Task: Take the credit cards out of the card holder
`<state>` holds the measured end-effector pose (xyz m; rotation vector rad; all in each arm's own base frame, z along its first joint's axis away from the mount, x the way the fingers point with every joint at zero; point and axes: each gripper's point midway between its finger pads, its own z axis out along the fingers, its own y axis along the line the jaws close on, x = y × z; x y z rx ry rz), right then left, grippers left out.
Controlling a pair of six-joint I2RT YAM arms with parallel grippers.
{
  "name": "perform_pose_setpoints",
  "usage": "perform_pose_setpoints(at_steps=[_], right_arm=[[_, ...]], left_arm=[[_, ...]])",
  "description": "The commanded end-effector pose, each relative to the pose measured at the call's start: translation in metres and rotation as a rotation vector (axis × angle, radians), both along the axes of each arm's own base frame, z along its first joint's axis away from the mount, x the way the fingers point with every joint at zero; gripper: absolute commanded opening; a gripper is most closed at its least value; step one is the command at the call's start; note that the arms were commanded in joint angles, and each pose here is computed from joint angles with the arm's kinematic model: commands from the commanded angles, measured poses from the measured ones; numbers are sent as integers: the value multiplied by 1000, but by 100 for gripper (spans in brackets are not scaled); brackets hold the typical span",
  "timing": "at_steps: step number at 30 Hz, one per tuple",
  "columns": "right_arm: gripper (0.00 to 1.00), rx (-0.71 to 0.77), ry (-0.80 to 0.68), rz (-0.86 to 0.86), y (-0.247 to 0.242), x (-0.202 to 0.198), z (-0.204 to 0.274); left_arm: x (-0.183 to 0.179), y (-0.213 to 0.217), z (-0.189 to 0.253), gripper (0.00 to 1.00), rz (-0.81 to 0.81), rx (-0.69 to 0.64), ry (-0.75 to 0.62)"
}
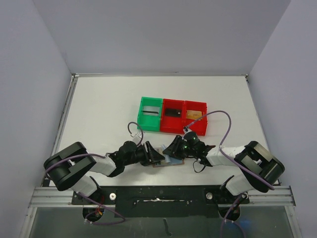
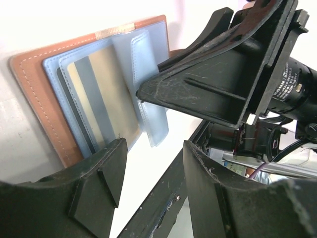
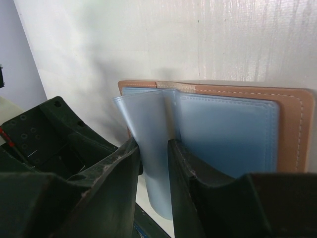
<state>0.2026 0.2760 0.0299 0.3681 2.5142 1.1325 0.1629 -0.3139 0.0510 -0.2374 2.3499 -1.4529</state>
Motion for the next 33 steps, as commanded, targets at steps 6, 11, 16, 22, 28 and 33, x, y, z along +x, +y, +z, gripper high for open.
perform_pose_setpoints(at_steps=[6, 11, 16, 22, 28, 33], right_arm=[[30, 24, -25, -3, 1, 4, 9], [31, 17, -24, -6, -2, 4, 9], [31, 5, -30, 8, -4, 2, 7], [31, -7, -46, 33, -3, 2, 8], [31, -2, -49, 72, -1, -2, 9], [33, 8, -68, 90, -1, -3, 14]], left_arm=[[13, -18, 16, 42, -32, -16, -78], [13, -19, 11, 37, -35, 0, -69], [9, -20, 3, 35, -78, 41, -61], [5, -24, 0, 36, -140, 60, -80], [5, -31, 9, 38, -191, 27, -144], [-1, -39, 15, 38, -244, -33, -157]])
